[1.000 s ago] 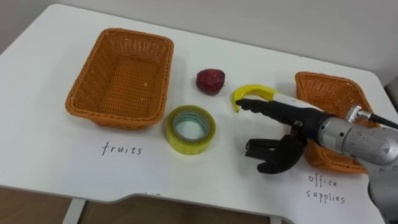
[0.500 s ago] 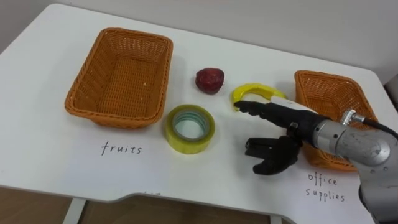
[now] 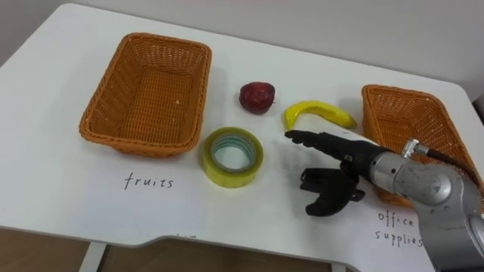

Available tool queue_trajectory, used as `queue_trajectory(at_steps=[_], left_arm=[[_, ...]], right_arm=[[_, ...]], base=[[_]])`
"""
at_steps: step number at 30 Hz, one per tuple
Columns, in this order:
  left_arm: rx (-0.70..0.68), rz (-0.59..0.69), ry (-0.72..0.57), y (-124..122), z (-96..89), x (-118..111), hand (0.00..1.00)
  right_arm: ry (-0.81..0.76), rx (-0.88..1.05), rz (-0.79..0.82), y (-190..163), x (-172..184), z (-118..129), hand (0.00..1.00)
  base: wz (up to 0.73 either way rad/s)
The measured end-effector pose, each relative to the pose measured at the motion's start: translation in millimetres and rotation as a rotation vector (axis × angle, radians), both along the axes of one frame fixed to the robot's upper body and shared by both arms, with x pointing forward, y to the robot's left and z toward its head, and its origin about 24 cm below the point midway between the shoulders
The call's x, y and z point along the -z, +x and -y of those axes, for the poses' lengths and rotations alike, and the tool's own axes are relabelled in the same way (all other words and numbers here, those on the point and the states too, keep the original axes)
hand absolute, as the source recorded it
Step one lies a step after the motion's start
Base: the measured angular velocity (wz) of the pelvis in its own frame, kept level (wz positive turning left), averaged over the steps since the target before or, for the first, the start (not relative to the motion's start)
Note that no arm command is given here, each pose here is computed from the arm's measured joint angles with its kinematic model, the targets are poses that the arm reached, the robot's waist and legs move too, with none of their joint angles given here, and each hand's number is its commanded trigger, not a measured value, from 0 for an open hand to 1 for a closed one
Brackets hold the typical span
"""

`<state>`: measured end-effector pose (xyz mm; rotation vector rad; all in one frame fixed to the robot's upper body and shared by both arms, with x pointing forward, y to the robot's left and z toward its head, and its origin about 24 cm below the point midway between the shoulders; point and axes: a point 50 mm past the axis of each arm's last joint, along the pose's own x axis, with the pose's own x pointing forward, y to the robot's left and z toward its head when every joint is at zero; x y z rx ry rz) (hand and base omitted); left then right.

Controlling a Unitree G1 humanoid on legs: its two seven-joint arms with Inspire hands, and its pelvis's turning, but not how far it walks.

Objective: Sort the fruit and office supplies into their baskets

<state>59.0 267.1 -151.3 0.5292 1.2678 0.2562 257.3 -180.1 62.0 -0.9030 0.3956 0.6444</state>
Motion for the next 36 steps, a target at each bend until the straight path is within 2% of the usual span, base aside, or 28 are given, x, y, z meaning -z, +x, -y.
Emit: queue_trajectory(at_steps=[36], left_arm=[[0.027,-0.006,-0.041,-0.7,3.8,0.8,0.0]], right_arm=[[-0.13,0.04,-0.039,-3.7,13.6,10.0,0.0]], base=[[0.0]])
